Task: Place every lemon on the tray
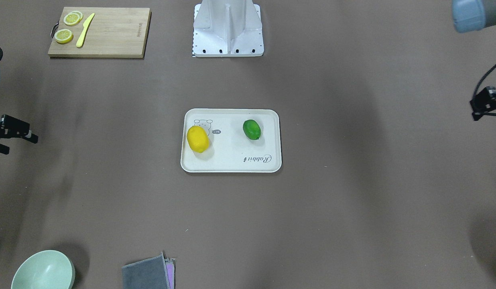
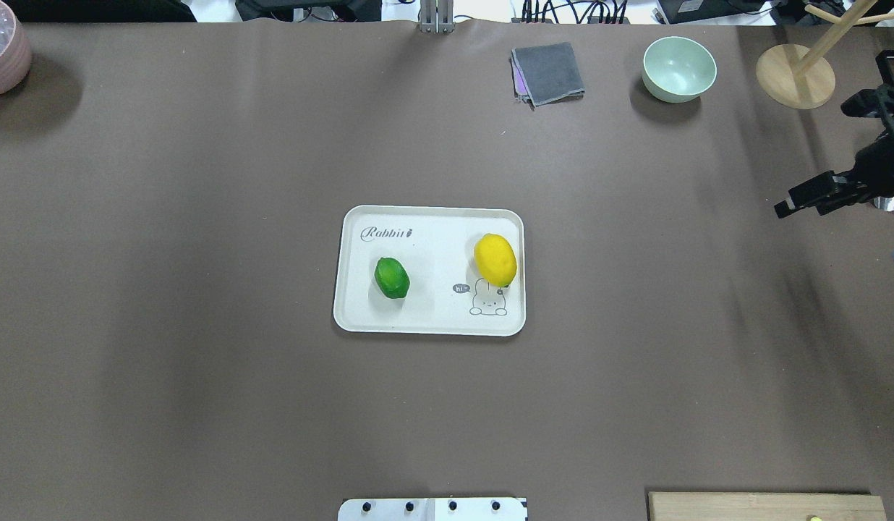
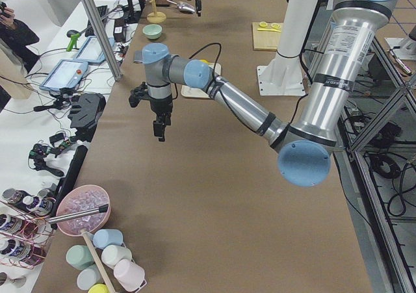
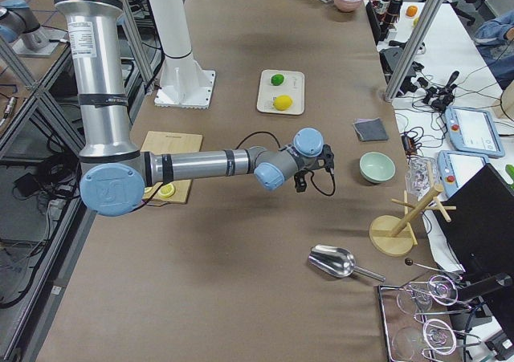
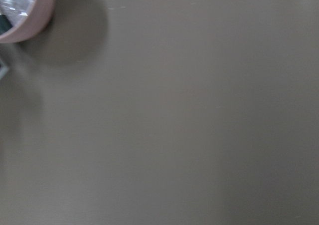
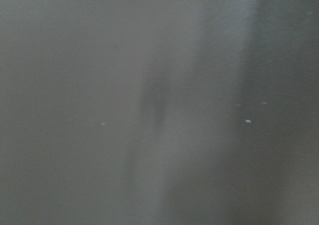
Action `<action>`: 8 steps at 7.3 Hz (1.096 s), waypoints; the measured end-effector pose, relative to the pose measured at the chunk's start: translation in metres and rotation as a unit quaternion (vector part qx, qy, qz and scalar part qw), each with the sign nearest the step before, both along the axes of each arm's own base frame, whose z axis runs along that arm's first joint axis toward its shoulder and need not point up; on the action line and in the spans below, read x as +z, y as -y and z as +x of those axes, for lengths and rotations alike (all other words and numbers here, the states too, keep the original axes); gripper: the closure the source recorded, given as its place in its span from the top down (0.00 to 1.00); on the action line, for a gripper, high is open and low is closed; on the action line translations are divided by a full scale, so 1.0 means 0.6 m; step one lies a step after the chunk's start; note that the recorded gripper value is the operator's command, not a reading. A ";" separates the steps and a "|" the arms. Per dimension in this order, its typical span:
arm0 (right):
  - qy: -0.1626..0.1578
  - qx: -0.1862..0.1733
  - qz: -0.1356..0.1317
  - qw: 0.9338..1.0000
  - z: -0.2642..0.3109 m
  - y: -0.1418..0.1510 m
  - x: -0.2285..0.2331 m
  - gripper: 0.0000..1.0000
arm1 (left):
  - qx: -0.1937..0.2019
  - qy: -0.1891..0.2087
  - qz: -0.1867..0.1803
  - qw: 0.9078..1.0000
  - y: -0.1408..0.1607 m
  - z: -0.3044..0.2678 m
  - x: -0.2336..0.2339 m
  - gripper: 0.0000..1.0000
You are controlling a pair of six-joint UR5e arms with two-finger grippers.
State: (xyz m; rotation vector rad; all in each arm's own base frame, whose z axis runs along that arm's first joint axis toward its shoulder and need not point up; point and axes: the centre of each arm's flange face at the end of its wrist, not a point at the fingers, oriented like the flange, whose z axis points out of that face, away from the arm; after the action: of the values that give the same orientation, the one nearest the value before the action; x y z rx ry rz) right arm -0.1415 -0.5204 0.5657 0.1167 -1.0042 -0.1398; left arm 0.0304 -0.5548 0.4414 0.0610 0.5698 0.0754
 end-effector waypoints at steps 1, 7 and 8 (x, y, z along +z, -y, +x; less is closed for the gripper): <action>-0.043 0.027 -0.012 0.999 0.047 -0.002 0.016 1.00 | 0.002 0.004 -0.003 1.000 -0.010 -0.064 0.077 0.98; -0.095 0.114 -0.135 0.980 0.285 -0.029 0.061 1.00 | -0.002 -0.066 0.033 0.997 -0.105 -0.126 0.356 0.98; -0.096 0.115 -0.148 0.978 0.294 -0.032 0.051 1.00 | -0.002 -0.067 0.039 0.997 -0.104 -0.125 0.351 0.98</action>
State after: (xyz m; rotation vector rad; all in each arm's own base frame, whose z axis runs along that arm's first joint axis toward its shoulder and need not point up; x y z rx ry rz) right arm 0.0351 -0.5009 0.5960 -0.0518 -0.8021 0.2076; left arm -0.0447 -0.4925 0.6518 0.1438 0.7004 0.0895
